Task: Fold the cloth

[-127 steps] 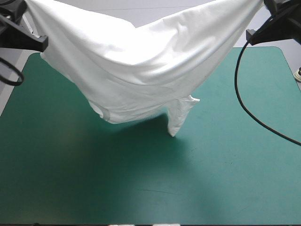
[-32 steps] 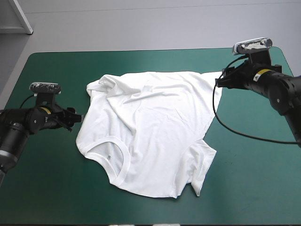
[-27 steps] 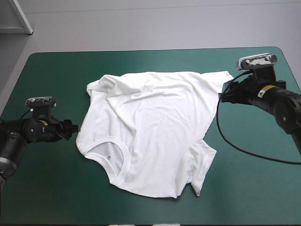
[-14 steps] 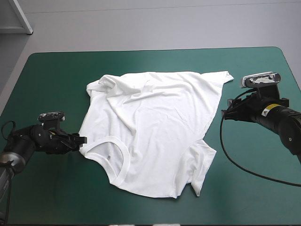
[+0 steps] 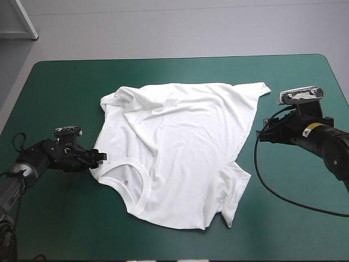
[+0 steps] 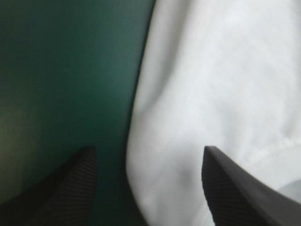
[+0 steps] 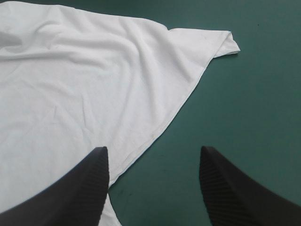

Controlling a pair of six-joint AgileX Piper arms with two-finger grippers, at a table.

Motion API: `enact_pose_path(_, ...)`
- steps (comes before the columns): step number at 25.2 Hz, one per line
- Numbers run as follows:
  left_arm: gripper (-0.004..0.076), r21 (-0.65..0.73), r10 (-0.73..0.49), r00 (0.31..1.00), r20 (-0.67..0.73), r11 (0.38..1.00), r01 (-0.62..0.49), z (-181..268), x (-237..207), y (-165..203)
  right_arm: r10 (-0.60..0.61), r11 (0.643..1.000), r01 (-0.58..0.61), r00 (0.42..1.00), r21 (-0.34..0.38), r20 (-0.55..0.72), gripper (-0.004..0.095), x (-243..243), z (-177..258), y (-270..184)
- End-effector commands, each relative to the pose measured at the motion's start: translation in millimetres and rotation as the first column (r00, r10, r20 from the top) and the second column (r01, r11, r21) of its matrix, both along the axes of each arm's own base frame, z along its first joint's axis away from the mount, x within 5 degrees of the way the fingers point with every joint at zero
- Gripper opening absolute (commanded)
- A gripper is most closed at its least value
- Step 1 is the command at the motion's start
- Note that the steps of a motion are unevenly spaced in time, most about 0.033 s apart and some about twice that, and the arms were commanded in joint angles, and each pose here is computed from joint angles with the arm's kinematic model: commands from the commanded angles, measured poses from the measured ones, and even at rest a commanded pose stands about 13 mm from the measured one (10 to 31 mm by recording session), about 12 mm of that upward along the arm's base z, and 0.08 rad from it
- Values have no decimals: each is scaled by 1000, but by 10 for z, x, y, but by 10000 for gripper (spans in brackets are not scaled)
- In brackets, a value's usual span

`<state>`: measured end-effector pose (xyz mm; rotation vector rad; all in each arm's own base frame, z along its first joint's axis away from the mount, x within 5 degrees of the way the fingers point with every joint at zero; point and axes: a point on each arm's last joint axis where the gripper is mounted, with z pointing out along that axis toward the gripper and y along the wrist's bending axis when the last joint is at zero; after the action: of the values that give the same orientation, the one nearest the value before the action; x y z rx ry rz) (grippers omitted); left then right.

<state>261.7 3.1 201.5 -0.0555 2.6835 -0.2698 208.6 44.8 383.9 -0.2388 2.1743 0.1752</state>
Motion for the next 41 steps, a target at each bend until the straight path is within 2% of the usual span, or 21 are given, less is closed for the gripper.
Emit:
enact_pose_path(1, 391, -78, -3, 1000, 16, 997, 5, -12, 66, -65, -4, 1000, 3, 998, 11, 66, 531, -17, 78, -12)
enact_pose_path(3, 289, -87, -26, 1000, 0, 996, 26, -32, 57, -80, -5, 1000, 4, 999, 7, 44, 518, -12, -15, -12)
enact_pose_path(7, 19, -80, -81, 997, -12, 994, 80, -46, 39, -95, -5, 1000, 5, 999, -7, -32, 482, -21, -286, -14)
enact_pose_path(11, 19, -79, -94, 996, -8, 993, 93, -45, 40, -99, -6, 1000, 5, 998, -6, -68, 466, -33, -433, -12)
enact_pose_path(14, 19, -80, -95, 995, -9, 992, 94, -45, 38, -100, -2, 999, 6, 996, 48, -87, 466, -34, -510, 20)
enact_pose_path(15, 19, -80, -95, 995, -9, 992, 94, -45, 38, -100, 45, 995, -33, 990, 92, -132, 466, -28, -605, 81)
enact_pose_path(18, 19, -83, -98, 995, -14, 992, 96, -46, 33, -103, 139, 984, -109, 964, 139, -226, 470, 11, -834, 182)
enact_pose_path(21, 19, -82, -107, 994, -20, 991, 105, -48, 26, -105, 158, 985, -124, 928, 119, -337, 478, 88, -1176, 206)
enact_pose_path(24, 19, -86, -110, 994, -25, 990, 108, -50, 21, -109, 168, 985, -140, 894, 98, -414, 531, 171, -1411, 222)
enact_pose_path(31, 19, -87, -117, 993, -31, 990, 114, -51, 14, -112, 170, 985, -145, 832, 90, -528, 532, 280, -1708, 247)
enact_pose_path(37, 19, -85, -118, 993, -29, 990, 115, -51, 16, -111, 216, 975, -202, 753, 94, -621, 491, 239, -1923, 355)
enact_pose_path(39, 19, -84, -120, 992, -28, 989, 118, -51, 16, -111, 256, 961, -264, 718, 87, -647, 449, 165, -2033, 506)
enact_pose_path(41, 19, -83, -124, 992, -31, 989, 121, -53, 12, -110, 267, 956, -282, 707, 84, -655, 400, 135, -2078, 582)
